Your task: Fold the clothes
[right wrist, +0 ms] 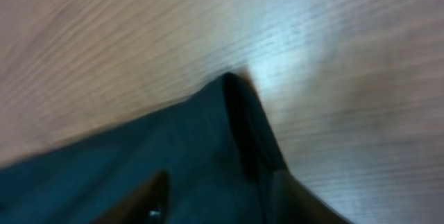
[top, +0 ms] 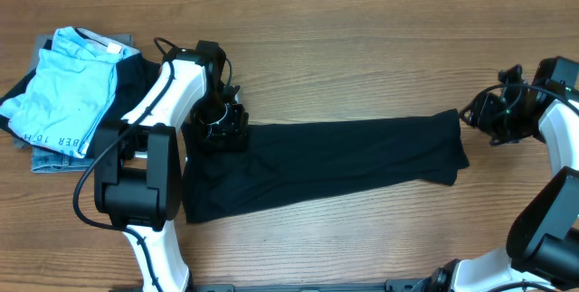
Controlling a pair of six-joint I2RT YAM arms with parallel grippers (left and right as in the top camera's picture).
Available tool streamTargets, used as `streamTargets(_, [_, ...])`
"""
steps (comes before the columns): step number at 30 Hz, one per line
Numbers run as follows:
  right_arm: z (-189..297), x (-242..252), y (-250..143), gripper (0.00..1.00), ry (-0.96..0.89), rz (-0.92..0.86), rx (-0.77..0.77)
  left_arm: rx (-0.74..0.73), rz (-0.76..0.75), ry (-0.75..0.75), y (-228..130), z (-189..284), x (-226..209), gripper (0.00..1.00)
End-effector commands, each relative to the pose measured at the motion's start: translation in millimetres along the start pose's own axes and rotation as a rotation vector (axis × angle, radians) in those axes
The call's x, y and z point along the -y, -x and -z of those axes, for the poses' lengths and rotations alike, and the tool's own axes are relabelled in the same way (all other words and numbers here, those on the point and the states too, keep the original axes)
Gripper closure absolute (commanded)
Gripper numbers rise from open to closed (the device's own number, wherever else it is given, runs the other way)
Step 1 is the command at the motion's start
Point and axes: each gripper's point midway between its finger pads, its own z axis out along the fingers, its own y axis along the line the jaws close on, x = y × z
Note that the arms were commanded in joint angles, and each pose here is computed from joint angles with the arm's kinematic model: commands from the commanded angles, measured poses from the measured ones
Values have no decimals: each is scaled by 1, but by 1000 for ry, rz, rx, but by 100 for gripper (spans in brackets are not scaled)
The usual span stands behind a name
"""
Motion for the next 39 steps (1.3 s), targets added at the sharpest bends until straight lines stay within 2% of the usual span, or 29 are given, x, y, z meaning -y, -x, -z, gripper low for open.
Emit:
streamTargets(1, [0, 7, -13, 65, -49, -12, -57, 4, 5, 7, -1, 1, 0, 38])
streamTargets(7, [-20, 17, -33, 73, -63, -21, -84, 4, 5, 7, -1, 1, 0, 38])
streamTargets(18, [-41, 18, -49, 74, -28, -31, -79, 3, 5, 6, -2, 1, 0, 38])
streamTargets(20, [-40, 18, -60, 72, -31, -83, -123, 4, 5, 7, -2, 1, 0, 38])
streamTargets(23, [-38, 18, -75, 55, -40, -170, -183, 4, 5, 6, -2, 1, 0, 38])
streamTargets(29, [-34, 16, -89, 54, -44, -218, -241, 4, 5, 6, -2, 1, 0, 38])
streamTargets(31, [-35, 15, -89, 58, -43, -216, -241, 4, 5, 6, -2, 1, 0, 37])
streamTargets(36, [-36, 8, -83, 95, 3, -211, -217, 4, 5, 6, -2, 1, 0, 37])
streamTargets(39, [-34, 7, -79, 96, 3, -209, -211, 4, 5, 6, -2, 1, 0, 37])
